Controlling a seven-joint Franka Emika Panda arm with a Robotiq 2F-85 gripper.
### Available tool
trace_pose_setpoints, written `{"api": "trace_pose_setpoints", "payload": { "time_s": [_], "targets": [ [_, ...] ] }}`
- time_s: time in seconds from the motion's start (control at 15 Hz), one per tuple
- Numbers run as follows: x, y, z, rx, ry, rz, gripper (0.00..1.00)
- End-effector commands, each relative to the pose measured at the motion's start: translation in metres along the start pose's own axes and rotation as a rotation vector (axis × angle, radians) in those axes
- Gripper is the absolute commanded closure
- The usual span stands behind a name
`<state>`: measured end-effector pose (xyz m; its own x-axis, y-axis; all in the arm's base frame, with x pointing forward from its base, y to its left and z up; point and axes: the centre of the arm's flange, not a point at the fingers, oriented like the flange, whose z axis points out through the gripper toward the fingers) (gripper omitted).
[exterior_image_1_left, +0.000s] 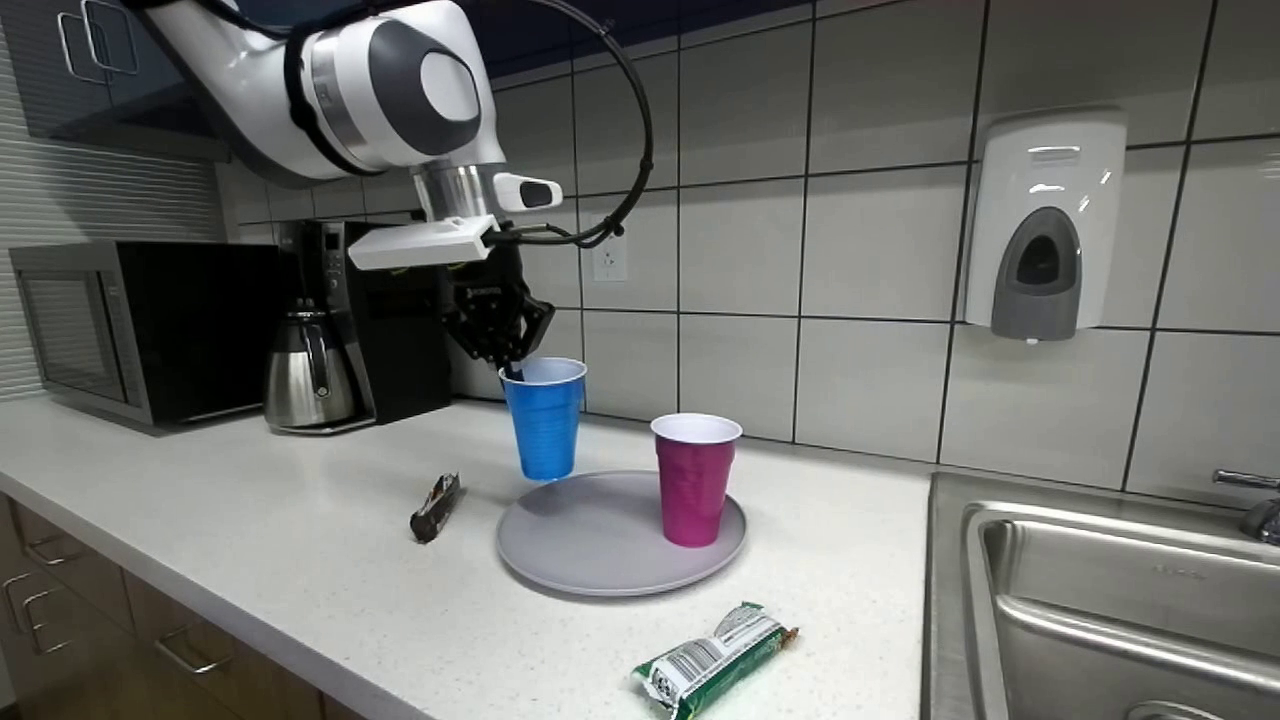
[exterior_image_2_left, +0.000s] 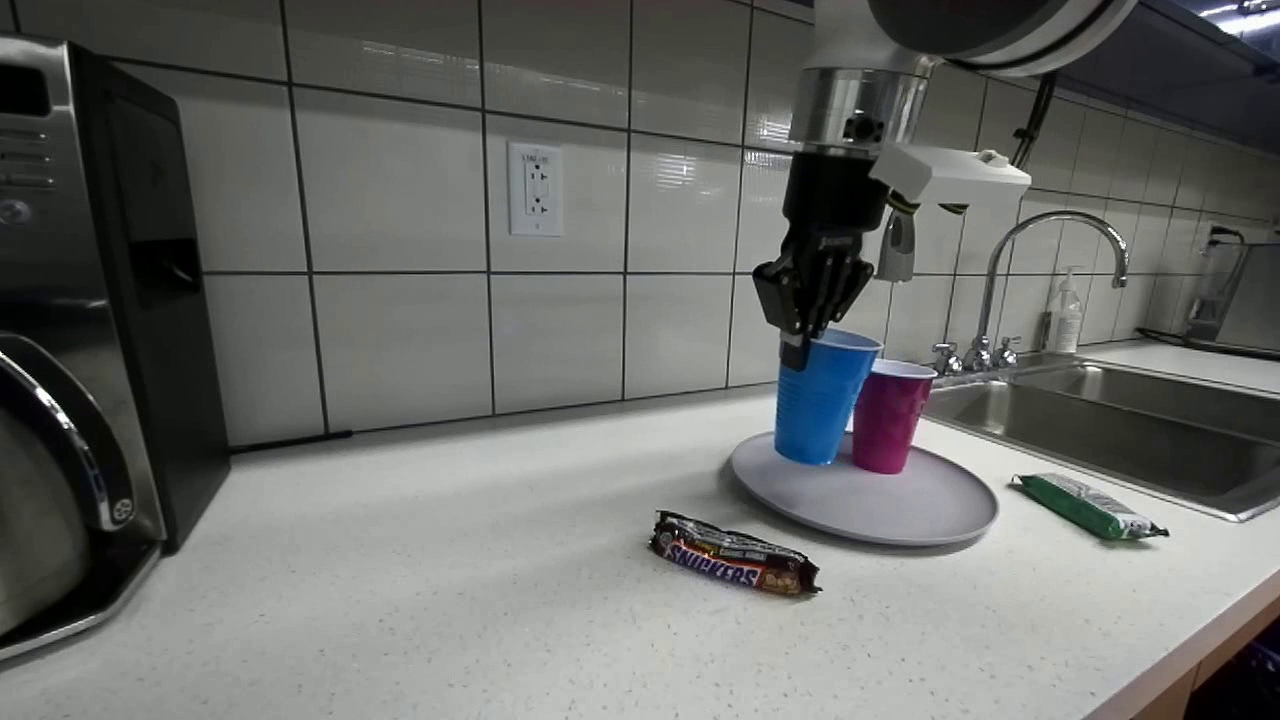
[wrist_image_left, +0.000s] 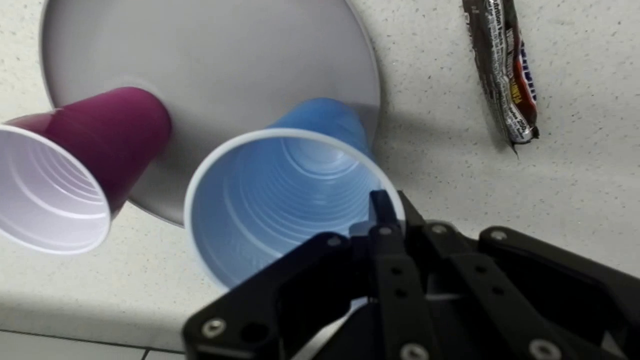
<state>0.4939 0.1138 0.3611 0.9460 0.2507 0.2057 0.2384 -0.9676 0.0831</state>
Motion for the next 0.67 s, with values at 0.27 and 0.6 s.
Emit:
{"api": "trace_pose_setpoints", "payload": {
  "time_s": [0.27, 0.6],
  "targets": [
    [0.057, -0.044, 0.02, 0.026, 0.02, -0.11, 0.99],
    [0.091, -0.056, 0.039, 0.046, 0.021, -0.154, 0.99]
  ]
}}
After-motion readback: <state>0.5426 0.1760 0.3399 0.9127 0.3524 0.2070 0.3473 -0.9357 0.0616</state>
